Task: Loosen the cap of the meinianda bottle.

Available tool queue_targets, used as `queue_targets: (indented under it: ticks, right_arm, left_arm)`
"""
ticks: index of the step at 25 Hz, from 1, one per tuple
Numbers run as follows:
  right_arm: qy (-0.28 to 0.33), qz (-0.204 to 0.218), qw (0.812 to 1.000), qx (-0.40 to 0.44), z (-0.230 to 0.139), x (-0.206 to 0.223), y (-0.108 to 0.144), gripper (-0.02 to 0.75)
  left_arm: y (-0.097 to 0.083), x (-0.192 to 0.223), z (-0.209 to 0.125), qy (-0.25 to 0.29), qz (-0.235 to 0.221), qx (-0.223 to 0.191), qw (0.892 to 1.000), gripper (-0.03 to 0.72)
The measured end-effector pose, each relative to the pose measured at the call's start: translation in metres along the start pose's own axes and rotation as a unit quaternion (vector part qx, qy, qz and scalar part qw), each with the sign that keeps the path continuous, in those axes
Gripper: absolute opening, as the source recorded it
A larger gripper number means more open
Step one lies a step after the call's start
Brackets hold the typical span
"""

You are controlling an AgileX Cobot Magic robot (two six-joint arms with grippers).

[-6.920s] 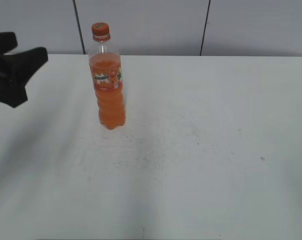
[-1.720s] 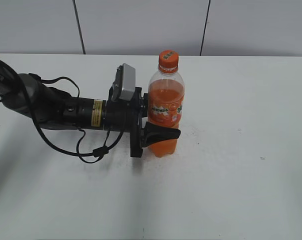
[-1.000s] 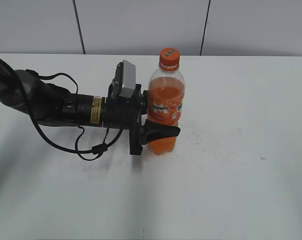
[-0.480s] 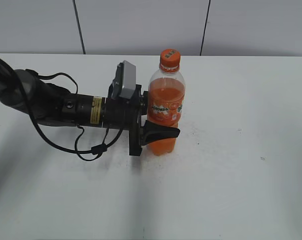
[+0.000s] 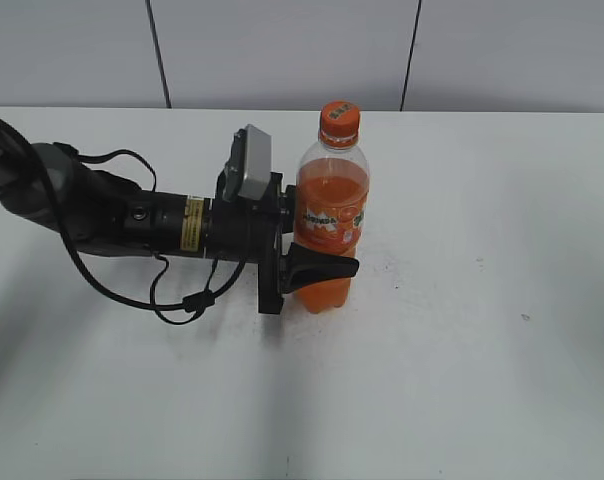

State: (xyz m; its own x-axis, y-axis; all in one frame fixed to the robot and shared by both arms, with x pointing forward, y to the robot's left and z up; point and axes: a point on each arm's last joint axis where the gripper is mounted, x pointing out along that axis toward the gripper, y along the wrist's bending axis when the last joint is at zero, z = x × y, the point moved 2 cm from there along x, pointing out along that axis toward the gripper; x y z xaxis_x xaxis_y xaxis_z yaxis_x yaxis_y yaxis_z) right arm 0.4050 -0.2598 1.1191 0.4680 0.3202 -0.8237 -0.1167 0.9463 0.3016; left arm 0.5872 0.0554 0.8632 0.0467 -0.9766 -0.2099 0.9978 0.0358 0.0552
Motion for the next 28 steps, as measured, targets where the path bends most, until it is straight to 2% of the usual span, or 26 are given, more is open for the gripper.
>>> queue_targets:
  ticks: [8,17,20,28]
  right_arm:
    - [0.023,0.031,0.999,0.005,0.024,0.012,0.019,0.533]
    - [0.066,0.057,0.996,-0.006,0.06,0.051,0.078,0.533]
    - [0.071,0.054,0.996,-0.011,0.077,0.063,0.098,0.533]
    - [0.071,0.009,0.997,-0.02,0.099,0.088,0.139,0.533]
  left_arm:
    - [-0.001,0.0,-0.001,-0.005,-0.004,-0.003,1.0,0.405]
    - [-0.002,0.0,-0.001,-0.005,-0.008,-0.001,1.0,0.405]
    - [-0.002,0.0,-0.001,-0.005,-0.009,-0.001,1.0,0.405]
    - [-0.002,0.0,-0.001,-0.005,-0.009,-0.001,1.0,0.405]
